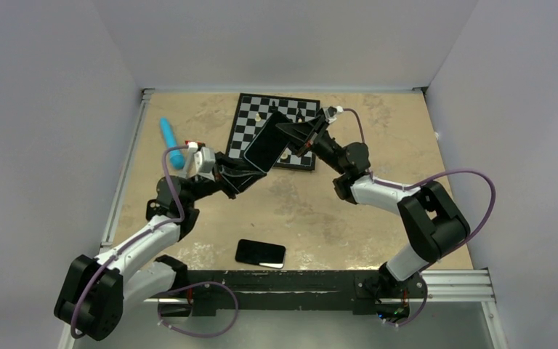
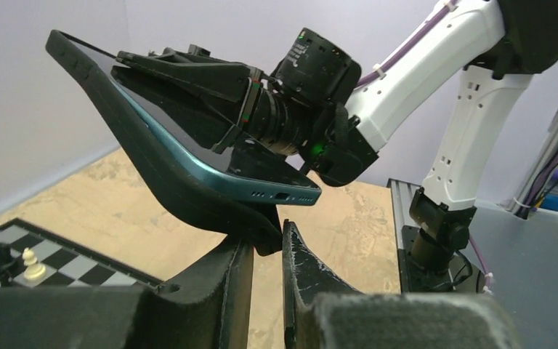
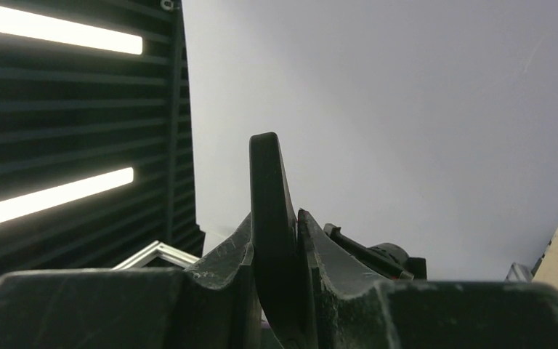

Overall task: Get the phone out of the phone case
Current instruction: Remove the phone case from the phone.

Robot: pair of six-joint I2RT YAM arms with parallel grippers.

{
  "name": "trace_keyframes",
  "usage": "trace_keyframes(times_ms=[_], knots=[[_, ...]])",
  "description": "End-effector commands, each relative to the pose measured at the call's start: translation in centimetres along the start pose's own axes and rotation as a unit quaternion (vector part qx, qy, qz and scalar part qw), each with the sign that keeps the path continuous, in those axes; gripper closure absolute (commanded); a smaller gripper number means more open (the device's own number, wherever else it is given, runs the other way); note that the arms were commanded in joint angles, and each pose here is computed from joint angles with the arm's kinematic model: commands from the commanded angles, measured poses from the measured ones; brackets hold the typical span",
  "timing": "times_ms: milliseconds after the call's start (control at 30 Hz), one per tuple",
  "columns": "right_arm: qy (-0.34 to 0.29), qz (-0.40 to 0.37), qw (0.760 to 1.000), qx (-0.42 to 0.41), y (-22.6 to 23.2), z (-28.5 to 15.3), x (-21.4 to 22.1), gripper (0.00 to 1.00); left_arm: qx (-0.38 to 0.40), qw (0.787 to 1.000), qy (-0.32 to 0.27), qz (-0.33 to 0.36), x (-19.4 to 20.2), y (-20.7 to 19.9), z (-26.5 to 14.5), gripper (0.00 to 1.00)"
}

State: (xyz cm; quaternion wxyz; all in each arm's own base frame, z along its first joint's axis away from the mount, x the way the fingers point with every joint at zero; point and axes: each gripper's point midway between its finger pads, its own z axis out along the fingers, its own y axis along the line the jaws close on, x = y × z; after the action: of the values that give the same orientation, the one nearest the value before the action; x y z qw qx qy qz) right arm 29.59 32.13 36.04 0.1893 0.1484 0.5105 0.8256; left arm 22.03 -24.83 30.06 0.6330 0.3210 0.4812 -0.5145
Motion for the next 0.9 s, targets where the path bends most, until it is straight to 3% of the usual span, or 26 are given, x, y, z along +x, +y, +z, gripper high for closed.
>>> trace_keyframes(times_ms=[0, 133, 267, 367, 500, 767, 867], knots=[[0.117, 0.052, 0.990, -0.058, 5.3, -0.9, 6.7, 1.00, -0.165, 0.986, 0.033, 0.012, 1.2, 6.9, -0.9, 1.00], [0.122, 0.032, 0.990, -0.060, 5.5, -0.7, 6.9, 1.00, -0.193, 0.981, 0.019, -0.024, 0.9, 7.1, -1.4, 1.00], [0.143, -0.079, 0.984, -0.077, 6.2, 0.2, 7.3, 1.00, -0.198, 0.971, 0.018, -0.131, 2.0, 5.6, -2.1, 1.00], [0.170, -0.162, 0.970, -0.070, 5.4, 0.7, 7.7, 1.00, -0.190, 0.953, 0.036, -0.232, 3.9, 3.5, -3.0, 0.72], [0.203, -0.247, 0.947, -0.039, 3.3, 1.0, 7.6, 1.00, -0.156, 0.934, 0.078, -0.312, 4.9, -0.2, -4.1, 0.50], [0.207, -0.331, 0.919, 0.059, -1.2, -0.4, 3.6, 1.00, -0.080, 0.908, 0.170, -0.374, 4.4, -6.4, -5.7, 0.47], [0.212, -0.331, 0.916, 0.076, -2.2, -1.5, 3.0, 1.00, -0.094, 0.901, 0.192, -0.379, 4.2, -7.0, -6.4, 0.49]])
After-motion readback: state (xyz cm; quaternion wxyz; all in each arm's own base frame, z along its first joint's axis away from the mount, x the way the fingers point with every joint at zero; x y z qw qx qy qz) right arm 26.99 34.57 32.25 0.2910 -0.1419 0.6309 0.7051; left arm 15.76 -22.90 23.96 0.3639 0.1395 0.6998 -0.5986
